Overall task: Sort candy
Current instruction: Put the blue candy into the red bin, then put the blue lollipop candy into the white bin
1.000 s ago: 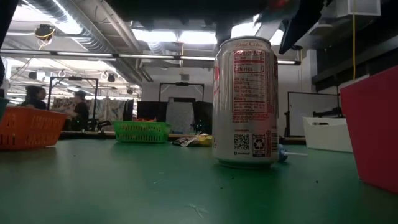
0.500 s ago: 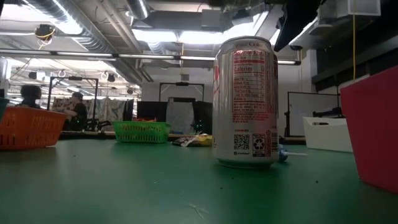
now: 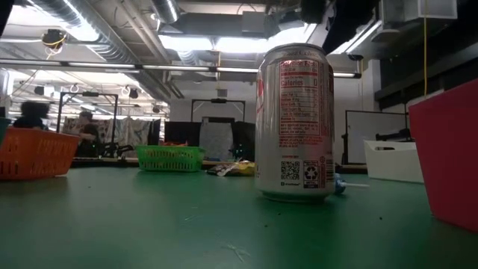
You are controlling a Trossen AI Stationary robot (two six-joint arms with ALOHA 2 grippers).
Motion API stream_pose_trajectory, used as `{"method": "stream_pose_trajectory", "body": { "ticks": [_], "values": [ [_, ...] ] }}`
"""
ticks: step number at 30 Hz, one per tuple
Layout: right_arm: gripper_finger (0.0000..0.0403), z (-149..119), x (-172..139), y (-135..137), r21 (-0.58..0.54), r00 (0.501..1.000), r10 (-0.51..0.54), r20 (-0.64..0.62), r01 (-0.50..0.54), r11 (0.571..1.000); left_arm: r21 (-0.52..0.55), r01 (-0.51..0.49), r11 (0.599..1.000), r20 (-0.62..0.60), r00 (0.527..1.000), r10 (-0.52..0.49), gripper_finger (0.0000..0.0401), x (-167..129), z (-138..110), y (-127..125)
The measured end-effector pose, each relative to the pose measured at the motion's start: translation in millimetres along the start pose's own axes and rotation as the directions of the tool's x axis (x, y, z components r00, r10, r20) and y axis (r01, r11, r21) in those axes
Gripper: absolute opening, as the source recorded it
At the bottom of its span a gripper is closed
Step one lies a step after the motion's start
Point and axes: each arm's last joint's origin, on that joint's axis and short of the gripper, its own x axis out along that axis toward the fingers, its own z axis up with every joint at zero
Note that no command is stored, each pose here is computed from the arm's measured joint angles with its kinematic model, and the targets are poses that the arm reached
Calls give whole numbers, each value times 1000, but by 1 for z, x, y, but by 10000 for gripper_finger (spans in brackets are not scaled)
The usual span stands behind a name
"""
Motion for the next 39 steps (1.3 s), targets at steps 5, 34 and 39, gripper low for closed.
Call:
{"method": "stream_pose_trajectory", "body": {
  "ticks": [5,34,39],
  "values": [
    [131,1,0,0,1,1000,1,13,-1,1000,-112,58,992,1,998,-59,0,19,-1,8],
    [131,1,0,0,-2,1000,1,6,-1,1000,-91,140,986,-86,985,-148,96,33,0,42],
    [131,1,0,0,-115,1000,1,6,0,993,-5,96,995,-175,980,-96,96,22,25,48]
  ]
}}
